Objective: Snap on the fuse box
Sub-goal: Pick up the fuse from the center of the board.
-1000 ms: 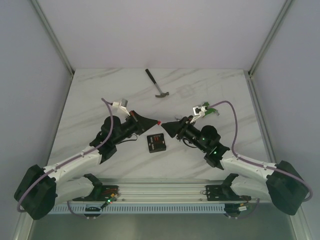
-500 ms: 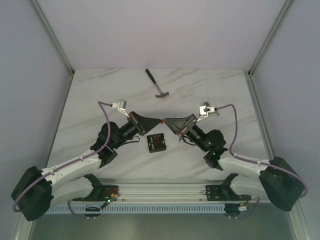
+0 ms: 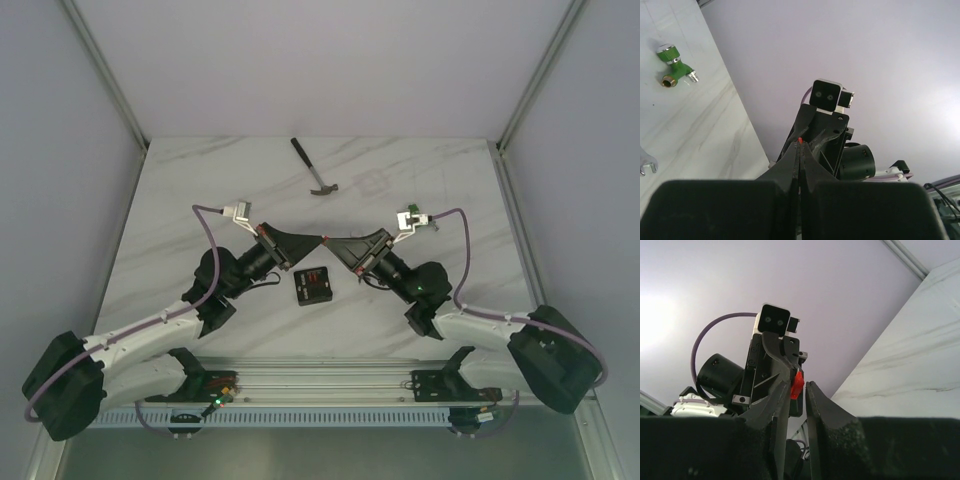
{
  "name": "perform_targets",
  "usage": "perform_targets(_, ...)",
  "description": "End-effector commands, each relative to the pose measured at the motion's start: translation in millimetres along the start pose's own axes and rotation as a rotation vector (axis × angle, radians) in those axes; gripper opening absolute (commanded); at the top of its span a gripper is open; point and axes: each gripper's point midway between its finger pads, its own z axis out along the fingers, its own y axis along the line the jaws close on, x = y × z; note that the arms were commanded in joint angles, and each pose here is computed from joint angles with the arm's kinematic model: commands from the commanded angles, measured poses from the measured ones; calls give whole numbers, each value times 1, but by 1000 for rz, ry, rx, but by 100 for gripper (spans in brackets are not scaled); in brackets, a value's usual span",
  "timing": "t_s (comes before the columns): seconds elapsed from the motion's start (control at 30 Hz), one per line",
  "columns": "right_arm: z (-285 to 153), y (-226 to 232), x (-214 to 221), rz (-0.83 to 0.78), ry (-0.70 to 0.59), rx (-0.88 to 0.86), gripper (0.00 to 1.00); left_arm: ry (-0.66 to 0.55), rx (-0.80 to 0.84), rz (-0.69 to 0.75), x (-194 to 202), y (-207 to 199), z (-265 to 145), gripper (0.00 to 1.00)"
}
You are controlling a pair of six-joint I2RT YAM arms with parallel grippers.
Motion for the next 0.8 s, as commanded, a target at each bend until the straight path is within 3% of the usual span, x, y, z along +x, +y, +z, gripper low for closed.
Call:
perform_targets(0.0,-2,18,-5,2,-19,-92,23,-23,62,-3,-3,-13,0,0)
perform_targets(0.2,-1,16,-4,-3,-18,-89,0,-5,54,-13,1,-9,3,0)
perform_targets(0.33,-1,7,-5,-20,-7,-57,0,-7,-11,7,3,8,2,14)
perform_targets(0.5,-2,-25,2,-69,68,81,0,-33,-213,94,-7,53,-9,35)
perform_targets(0.77,-22,-97,26,-198,296,447,0,4,-563,189,-14,142,-48,58)
